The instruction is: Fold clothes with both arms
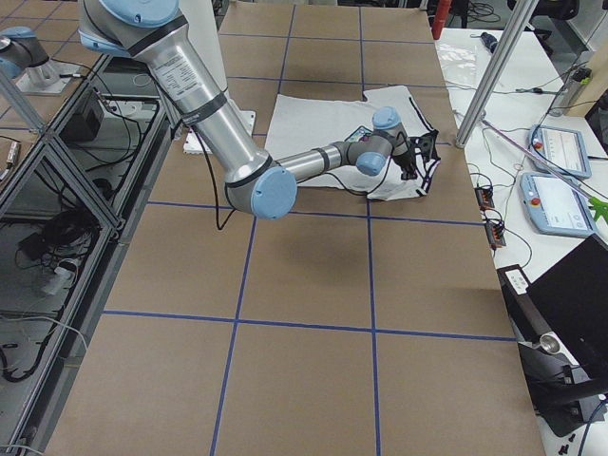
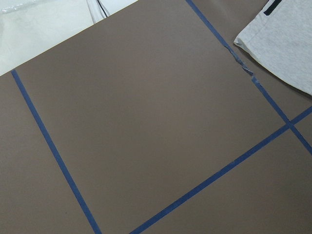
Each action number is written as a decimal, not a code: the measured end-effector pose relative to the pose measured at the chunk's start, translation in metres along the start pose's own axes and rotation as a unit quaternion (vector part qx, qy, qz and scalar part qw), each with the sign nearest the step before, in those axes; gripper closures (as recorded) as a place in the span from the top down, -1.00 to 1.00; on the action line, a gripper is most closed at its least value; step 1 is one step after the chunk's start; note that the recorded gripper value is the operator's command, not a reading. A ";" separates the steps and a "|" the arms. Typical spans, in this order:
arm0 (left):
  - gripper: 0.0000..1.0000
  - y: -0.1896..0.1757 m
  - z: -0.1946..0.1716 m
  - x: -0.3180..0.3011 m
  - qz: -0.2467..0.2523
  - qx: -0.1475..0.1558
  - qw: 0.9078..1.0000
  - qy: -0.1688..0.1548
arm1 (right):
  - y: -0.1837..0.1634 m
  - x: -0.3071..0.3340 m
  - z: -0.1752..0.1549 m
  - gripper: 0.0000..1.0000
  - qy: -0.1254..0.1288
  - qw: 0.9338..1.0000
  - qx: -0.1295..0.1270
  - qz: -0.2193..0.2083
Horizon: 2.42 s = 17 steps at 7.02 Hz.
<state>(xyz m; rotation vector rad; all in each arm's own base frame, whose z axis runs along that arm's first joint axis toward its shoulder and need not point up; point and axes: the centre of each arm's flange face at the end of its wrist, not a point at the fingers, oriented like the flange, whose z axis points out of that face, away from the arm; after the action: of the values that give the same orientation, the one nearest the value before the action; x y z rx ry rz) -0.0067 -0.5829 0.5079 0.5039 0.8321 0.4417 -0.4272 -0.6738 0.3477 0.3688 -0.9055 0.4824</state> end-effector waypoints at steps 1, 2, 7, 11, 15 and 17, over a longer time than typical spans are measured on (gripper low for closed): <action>1.00 0.000 0.000 0.000 0.000 0.000 1.000 0.000 | 0.004 -0.021 0.000 -1.00 0.013 1.000 -0.007 0.004; 1.00 -0.001 -0.001 0.001 0.001 0.001 1.000 0.000 | 0.001 -0.033 0.012 -1.00 0.031 1.000 -0.006 0.005; 1.00 -0.001 -0.006 0.007 0.006 0.006 1.000 -0.001 | 0.003 -0.075 0.037 1.00 0.037 0.999 0.008 -0.020; 1.00 -0.055 0.032 -0.011 0.030 0.009 1.000 -0.001 | 0.019 -0.070 -0.015 1.00 -0.030 0.999 -0.005 -0.032; 0.99 -0.135 0.133 0.099 -0.090 0.054 0.994 0.032 | 0.051 0.013 -0.104 1.00 -0.089 0.995 -0.022 -0.037; 0.80 -0.181 0.202 0.165 -0.191 0.073 0.978 0.028 | 0.063 0.037 -0.136 1.00 -0.107 0.993 -0.024 -0.041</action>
<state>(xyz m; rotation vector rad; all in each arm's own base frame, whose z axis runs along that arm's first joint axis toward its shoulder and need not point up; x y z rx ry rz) 0.2808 -0.6854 0.4224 0.4549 0.9954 0.0409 -0.3525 -0.5441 0.3073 0.4166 -1.1025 0.3488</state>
